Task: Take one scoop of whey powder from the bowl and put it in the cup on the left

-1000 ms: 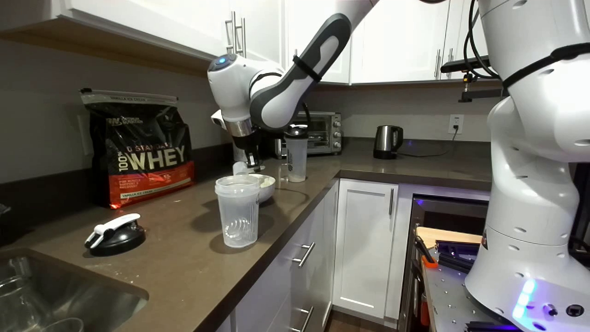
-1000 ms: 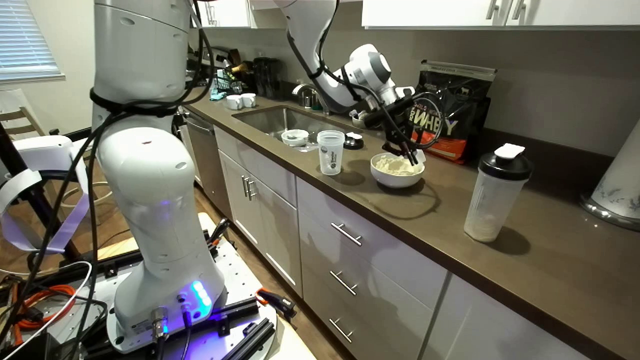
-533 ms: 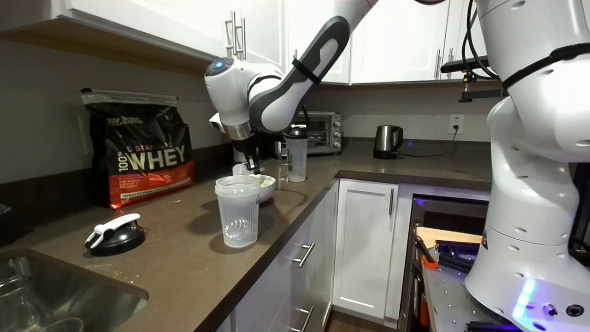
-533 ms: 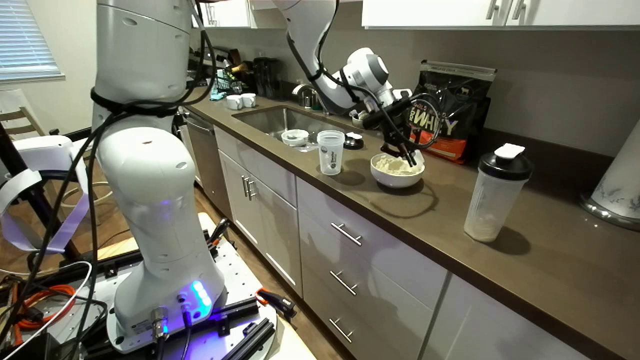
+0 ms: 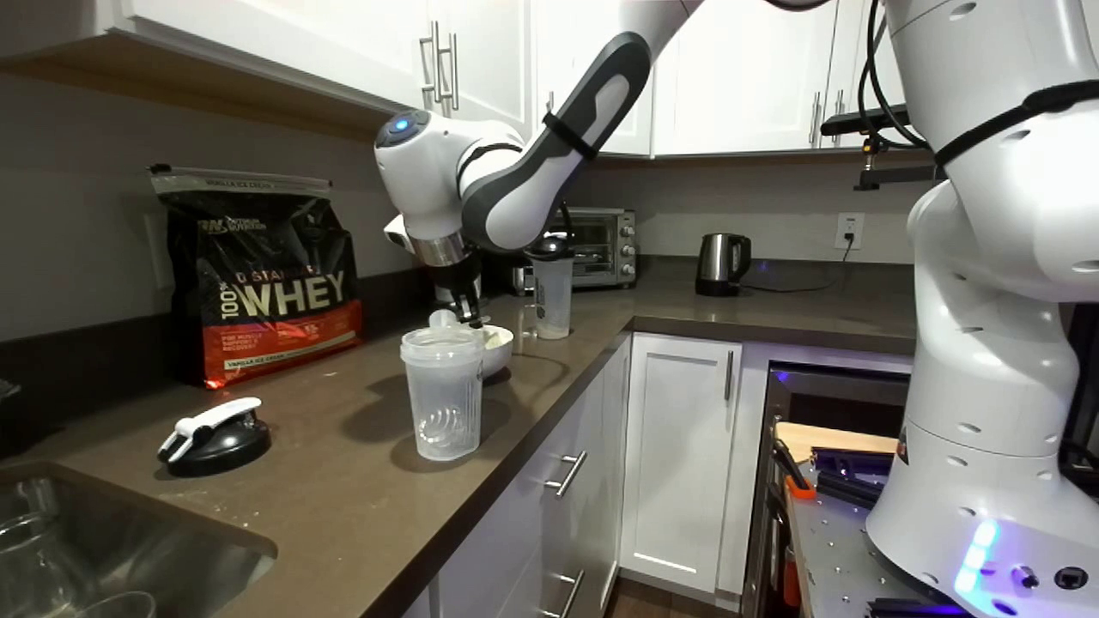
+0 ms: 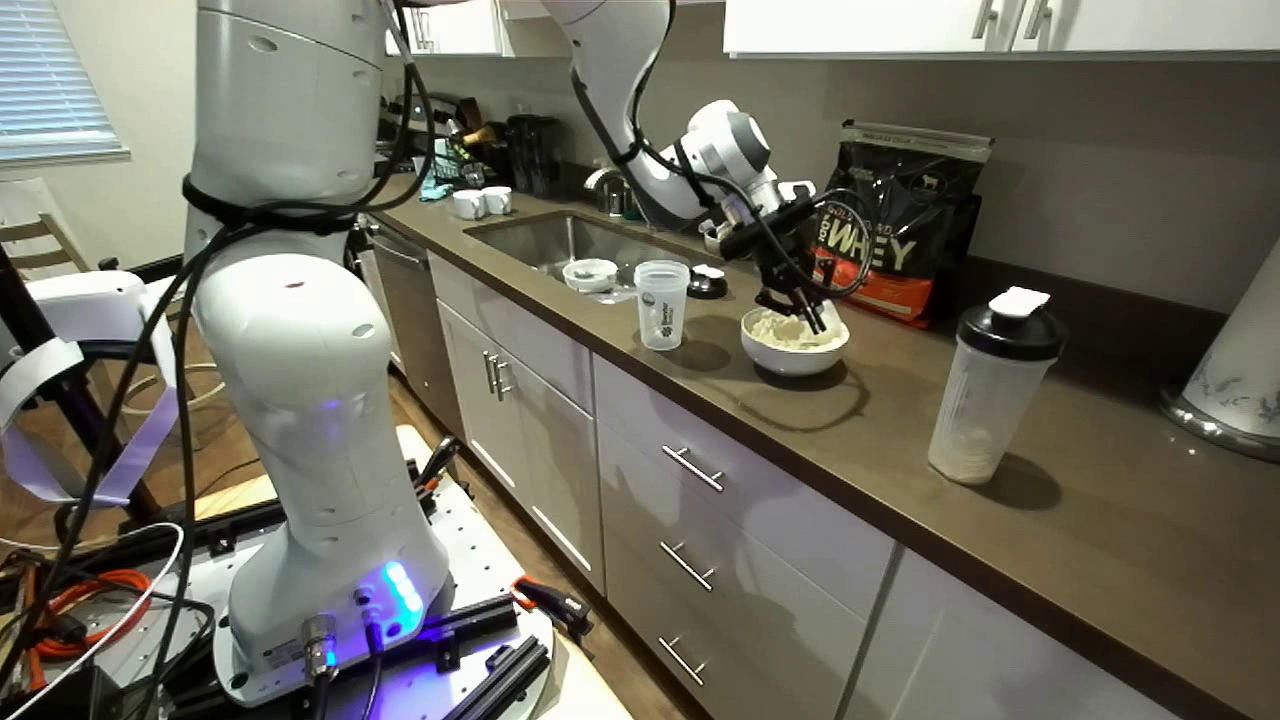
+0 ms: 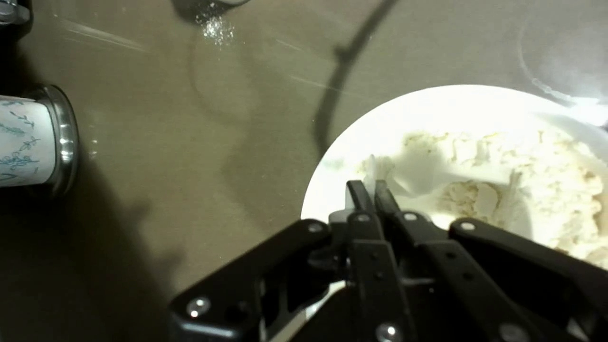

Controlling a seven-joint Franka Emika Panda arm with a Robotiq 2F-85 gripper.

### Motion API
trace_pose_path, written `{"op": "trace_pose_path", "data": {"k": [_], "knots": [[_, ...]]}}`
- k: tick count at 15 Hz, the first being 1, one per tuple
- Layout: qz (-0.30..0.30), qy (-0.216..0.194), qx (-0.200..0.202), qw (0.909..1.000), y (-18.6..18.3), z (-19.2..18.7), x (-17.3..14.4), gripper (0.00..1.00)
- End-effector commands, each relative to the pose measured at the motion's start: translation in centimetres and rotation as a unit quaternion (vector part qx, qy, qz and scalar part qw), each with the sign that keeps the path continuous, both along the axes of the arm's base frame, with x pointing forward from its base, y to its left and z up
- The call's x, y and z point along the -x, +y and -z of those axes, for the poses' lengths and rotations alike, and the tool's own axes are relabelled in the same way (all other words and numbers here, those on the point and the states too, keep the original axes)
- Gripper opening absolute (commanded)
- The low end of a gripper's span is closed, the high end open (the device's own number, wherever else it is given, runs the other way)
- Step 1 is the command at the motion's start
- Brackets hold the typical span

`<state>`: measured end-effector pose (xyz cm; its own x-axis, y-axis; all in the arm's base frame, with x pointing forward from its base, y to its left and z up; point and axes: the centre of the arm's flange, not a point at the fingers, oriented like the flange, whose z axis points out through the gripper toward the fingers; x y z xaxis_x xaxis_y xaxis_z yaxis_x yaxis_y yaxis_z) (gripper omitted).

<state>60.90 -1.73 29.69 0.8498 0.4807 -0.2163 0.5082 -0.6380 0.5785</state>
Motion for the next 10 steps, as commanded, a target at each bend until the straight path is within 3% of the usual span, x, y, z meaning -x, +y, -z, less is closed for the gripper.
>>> {"op": "trace_pose_path", "data": {"k": [1, 10], "knots": [[0.001, 0.003, 0.015, 0.9999, 0.36, 0.27, 0.24, 0.01], [-0.003, 0.01, 0.009, 0.9999, 0.96, 0.28, 0.87, 0.01]]}}
